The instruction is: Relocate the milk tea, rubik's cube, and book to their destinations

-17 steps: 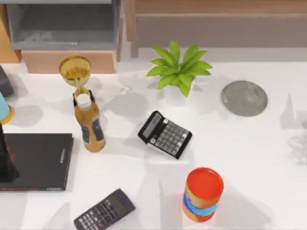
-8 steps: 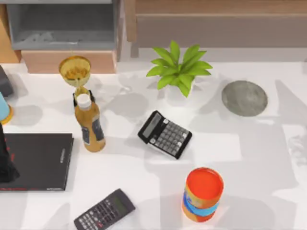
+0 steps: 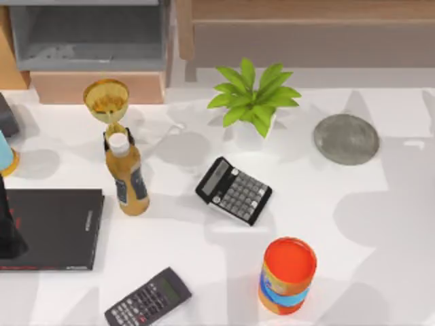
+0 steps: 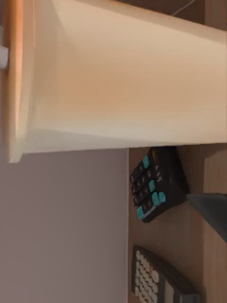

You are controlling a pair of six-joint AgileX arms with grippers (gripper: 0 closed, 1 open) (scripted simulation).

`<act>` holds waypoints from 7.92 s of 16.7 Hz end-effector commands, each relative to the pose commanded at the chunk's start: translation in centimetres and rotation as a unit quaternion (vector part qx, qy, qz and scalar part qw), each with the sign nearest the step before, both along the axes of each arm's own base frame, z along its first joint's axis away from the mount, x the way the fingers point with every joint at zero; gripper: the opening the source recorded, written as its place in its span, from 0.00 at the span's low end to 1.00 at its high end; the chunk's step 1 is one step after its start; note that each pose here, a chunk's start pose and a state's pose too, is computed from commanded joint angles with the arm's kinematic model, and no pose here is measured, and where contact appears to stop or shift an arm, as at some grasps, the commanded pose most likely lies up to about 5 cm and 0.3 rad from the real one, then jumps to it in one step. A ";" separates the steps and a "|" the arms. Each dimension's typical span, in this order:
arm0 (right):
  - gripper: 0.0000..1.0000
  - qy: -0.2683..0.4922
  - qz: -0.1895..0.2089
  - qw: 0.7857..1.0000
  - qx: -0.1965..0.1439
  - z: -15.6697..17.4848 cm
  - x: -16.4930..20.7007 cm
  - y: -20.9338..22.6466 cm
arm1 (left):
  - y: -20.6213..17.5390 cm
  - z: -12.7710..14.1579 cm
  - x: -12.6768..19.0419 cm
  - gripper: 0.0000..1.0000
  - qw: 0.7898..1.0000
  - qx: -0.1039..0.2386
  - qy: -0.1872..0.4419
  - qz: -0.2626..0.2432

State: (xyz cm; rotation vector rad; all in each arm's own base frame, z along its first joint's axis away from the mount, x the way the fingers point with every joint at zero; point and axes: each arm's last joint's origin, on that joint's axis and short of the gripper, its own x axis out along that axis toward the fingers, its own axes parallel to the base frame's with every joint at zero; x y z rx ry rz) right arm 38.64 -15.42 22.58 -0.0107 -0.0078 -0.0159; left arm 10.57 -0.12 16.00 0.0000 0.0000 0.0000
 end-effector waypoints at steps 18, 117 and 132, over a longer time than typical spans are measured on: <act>1.00 0.000 0.000 1.000 0.000 0.1 8.0 -0.1 | 0.0 0.0 0.0 1.00 1.000 0.000 0.000 0.000; 1.00 0.226 -0.017 0.974 0.005 -7.6 -4.2 28.0 | 0.0 0.0 0.0 1.00 1.000 0.000 0.000 0.000; 1.00 0.225 -0.018 0.974 0.005 -7.5 -7.0 27.9 | 0.0 0.0 0.0 1.00 1.000 0.000 0.000 0.000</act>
